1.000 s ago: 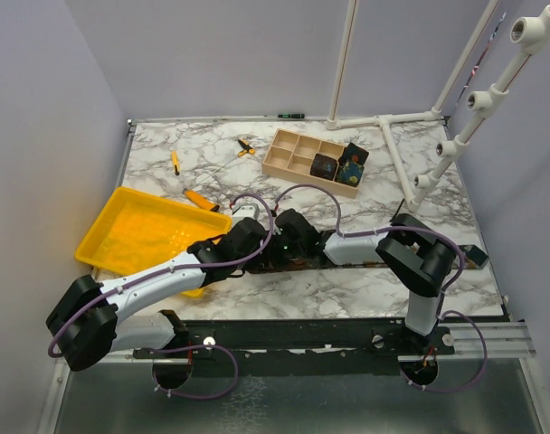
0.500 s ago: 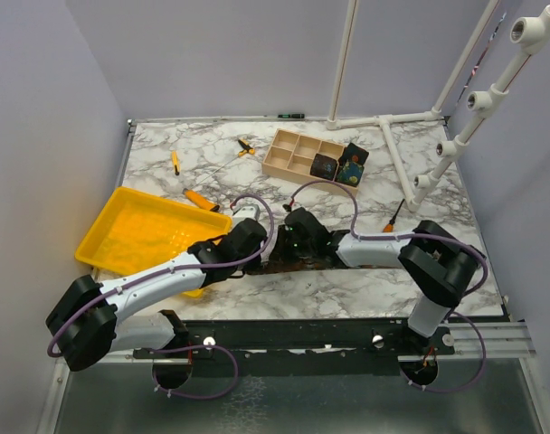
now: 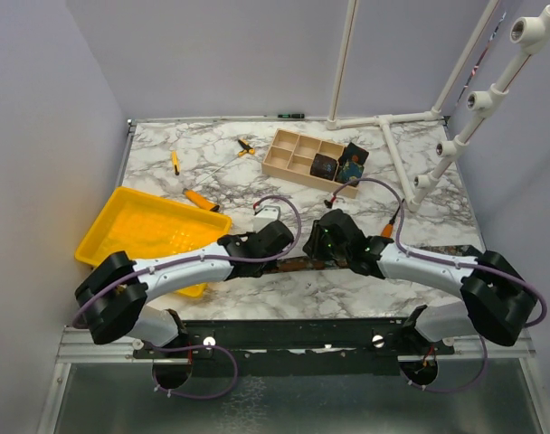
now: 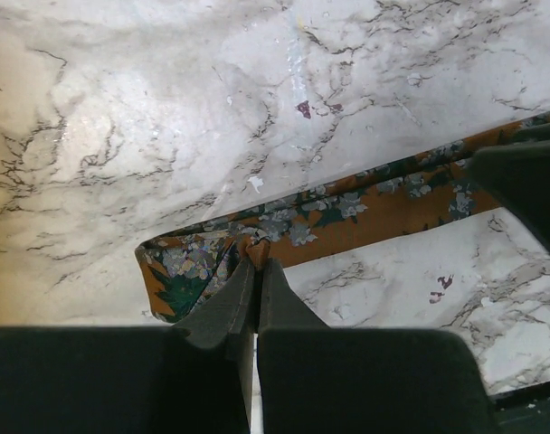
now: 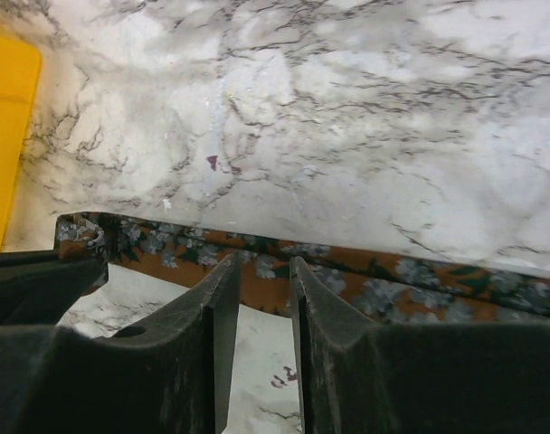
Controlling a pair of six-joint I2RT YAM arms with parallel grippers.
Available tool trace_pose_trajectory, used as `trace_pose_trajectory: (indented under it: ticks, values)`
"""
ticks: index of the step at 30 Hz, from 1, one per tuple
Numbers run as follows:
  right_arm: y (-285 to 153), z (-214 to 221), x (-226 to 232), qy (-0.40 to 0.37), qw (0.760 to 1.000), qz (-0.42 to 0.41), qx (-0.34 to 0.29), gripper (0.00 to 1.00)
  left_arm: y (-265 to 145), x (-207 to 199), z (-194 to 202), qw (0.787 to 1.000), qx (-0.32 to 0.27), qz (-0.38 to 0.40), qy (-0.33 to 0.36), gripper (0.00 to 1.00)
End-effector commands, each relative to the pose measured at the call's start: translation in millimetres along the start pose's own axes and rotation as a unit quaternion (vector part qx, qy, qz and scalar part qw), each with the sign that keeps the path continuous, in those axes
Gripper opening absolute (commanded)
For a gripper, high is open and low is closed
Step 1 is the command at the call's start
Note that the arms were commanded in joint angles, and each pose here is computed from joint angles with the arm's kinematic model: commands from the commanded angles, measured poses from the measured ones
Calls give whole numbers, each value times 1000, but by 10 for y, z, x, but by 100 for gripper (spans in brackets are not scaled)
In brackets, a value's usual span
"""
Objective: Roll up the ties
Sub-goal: Roll the tie at the center of the board.
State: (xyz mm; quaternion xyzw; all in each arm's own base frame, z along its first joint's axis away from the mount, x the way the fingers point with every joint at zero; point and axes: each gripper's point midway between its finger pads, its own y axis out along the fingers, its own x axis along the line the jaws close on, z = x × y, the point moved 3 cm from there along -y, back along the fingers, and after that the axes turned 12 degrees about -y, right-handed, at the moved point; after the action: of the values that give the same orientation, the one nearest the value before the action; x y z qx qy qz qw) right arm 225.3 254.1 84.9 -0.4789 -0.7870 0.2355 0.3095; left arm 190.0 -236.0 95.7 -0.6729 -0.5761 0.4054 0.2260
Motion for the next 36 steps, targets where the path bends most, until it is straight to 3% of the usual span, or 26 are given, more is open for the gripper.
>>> trace_pose_trajectory:
  ticks: [1, 16, 23, 36]
  values:
    - [-137, 73, -247, -6, 999, 39, -1, 33, 102, -51, 37, 999, -8, -39, -3, 0]
    - [-233, 233, -326, 2, 999, 33, 7, 34, 354, -325, 208, 998, 13, -56, 8, 0]
    - [-253, 228, -313, 2, 1000, 29, 7, 35, 324, -324, 212, 999, 15, -51, -1, 32]
    - [-361, 123, -138, -4, 1000, -22, 4, 52, -30, -317, 67, 1000, -3, -3, -31, 54]
